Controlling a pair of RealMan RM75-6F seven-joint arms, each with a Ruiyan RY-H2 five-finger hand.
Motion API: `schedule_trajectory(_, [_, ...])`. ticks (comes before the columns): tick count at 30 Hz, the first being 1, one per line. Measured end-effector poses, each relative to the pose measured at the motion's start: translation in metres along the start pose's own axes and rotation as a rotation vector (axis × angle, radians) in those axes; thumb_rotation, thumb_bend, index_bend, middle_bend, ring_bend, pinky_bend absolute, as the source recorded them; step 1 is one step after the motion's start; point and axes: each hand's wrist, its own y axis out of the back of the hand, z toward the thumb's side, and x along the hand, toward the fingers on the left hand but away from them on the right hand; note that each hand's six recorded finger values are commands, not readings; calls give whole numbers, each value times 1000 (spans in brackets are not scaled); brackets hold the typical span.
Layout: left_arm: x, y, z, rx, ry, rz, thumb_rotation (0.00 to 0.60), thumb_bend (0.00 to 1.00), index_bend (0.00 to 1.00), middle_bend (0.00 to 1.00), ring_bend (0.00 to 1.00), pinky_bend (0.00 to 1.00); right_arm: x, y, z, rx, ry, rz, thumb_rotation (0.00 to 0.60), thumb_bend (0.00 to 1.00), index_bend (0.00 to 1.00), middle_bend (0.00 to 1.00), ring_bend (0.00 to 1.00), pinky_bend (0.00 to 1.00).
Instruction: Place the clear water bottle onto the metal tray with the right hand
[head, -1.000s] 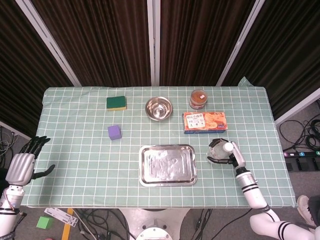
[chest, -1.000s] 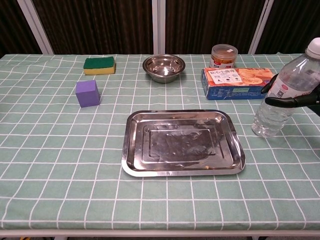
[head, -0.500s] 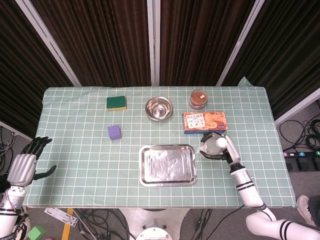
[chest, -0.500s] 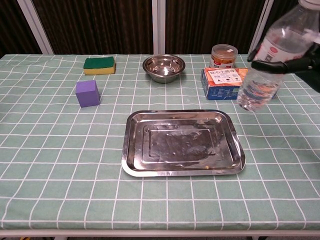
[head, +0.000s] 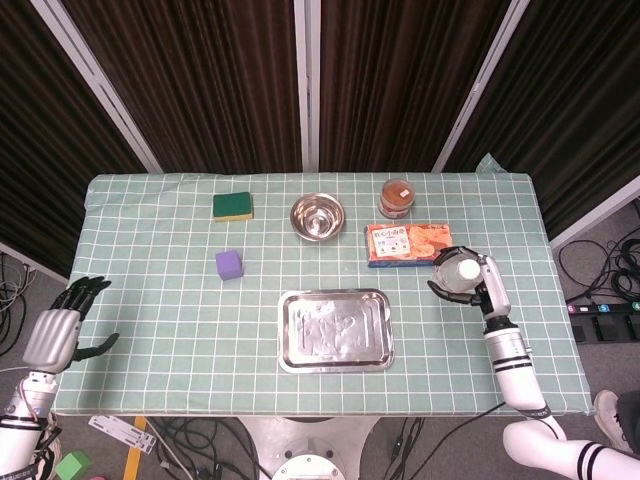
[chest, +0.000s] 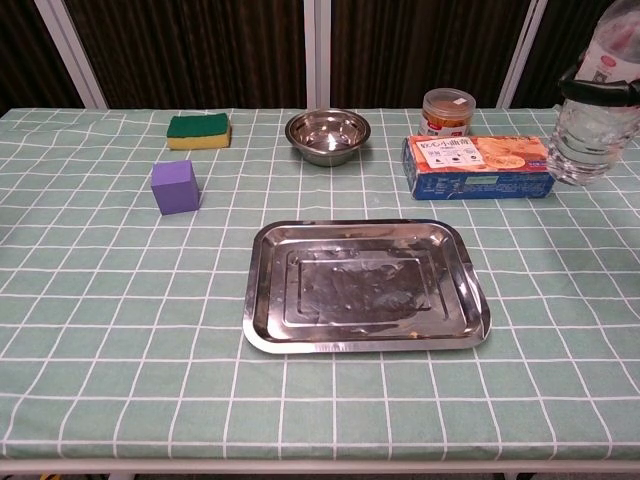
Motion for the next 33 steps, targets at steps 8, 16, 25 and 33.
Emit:
schedule_trajectory(8, [3,5,1,-1,4,15,558,258,185,207,110,193,-8,-51,17,-12,58,107,600,126,591,468,274,307])
schedule_trajectory(16, [3,0,4,-2,-9,4,554,258,185,207,110,193,-6,-18,34,-7,94,54,600,142,591,469,281,316])
schedule_trajectory(25, [0,6,-1,-5,10,17,555,257,185,207,110,193,-1,-39,58,-25,179,102,600,144,591,471,287,325])
schedule_trajectory(33, [-2,7,-2,-6,11,19,556,258,185,207,110,193,-3,-47,-17,1,-28,118,600,152,591,472,286,325])
